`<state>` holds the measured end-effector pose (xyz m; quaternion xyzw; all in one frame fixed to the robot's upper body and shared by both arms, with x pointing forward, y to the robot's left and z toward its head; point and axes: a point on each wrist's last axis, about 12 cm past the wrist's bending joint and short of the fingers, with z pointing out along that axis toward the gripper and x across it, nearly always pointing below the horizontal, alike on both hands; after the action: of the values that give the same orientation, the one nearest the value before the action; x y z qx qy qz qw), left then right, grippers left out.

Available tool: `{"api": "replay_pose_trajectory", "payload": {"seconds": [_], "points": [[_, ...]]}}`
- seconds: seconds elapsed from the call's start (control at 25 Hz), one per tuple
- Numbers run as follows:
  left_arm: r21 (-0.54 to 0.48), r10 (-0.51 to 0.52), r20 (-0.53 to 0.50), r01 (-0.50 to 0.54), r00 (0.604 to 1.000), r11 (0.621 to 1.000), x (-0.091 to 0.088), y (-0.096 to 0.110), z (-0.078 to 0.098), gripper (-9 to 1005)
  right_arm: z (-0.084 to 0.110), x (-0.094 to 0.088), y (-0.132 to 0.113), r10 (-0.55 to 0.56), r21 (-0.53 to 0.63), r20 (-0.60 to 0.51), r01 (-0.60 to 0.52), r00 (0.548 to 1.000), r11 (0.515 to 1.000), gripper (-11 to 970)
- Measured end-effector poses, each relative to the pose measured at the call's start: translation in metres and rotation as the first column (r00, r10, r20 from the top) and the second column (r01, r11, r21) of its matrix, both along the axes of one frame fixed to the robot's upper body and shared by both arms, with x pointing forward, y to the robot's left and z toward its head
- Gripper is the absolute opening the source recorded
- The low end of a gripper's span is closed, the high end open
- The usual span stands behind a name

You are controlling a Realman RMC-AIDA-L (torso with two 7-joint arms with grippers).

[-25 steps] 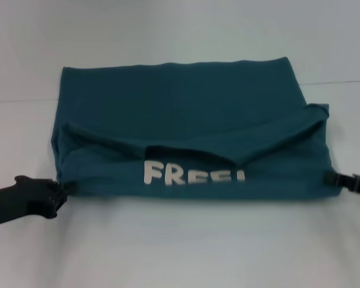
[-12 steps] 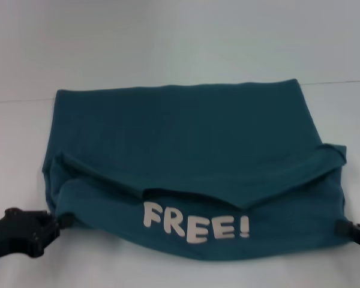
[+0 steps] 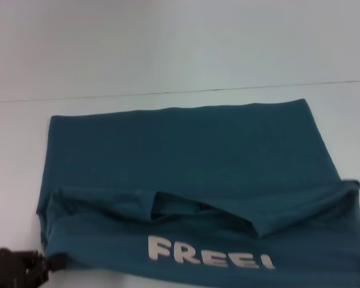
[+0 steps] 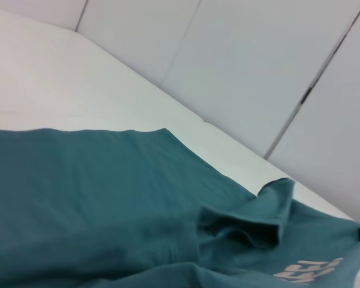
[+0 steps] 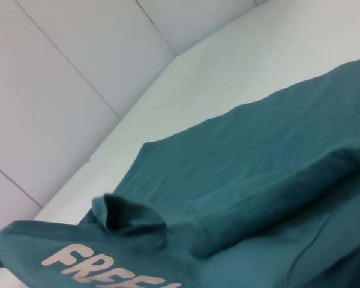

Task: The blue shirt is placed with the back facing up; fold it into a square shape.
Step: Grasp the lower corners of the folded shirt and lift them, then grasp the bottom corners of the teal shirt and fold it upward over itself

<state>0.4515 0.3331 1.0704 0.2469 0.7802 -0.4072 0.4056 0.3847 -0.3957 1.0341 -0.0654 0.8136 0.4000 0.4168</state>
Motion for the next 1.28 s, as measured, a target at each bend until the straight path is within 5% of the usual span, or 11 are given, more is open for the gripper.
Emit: {"api": "replay_pose_trajectory", "payload": {"seconds": [0.32,1.28], "points": [[-0.041,-0.019,-0.050,0.017,0.999,0.999,-0.026,0.004,-0.007,20,0.002,-0.016,-0.006,0.026,-0.005,-0.005,-0.026,1.000,1.000,42],[-0.051,-0.066,-0.123,0.060,0.990,0.997,-0.048,0.007,-0.013,19,0.010,-0.028,-0.011,0.061,0.007,0.006,-0.061,0.998,0.998,42]]}}
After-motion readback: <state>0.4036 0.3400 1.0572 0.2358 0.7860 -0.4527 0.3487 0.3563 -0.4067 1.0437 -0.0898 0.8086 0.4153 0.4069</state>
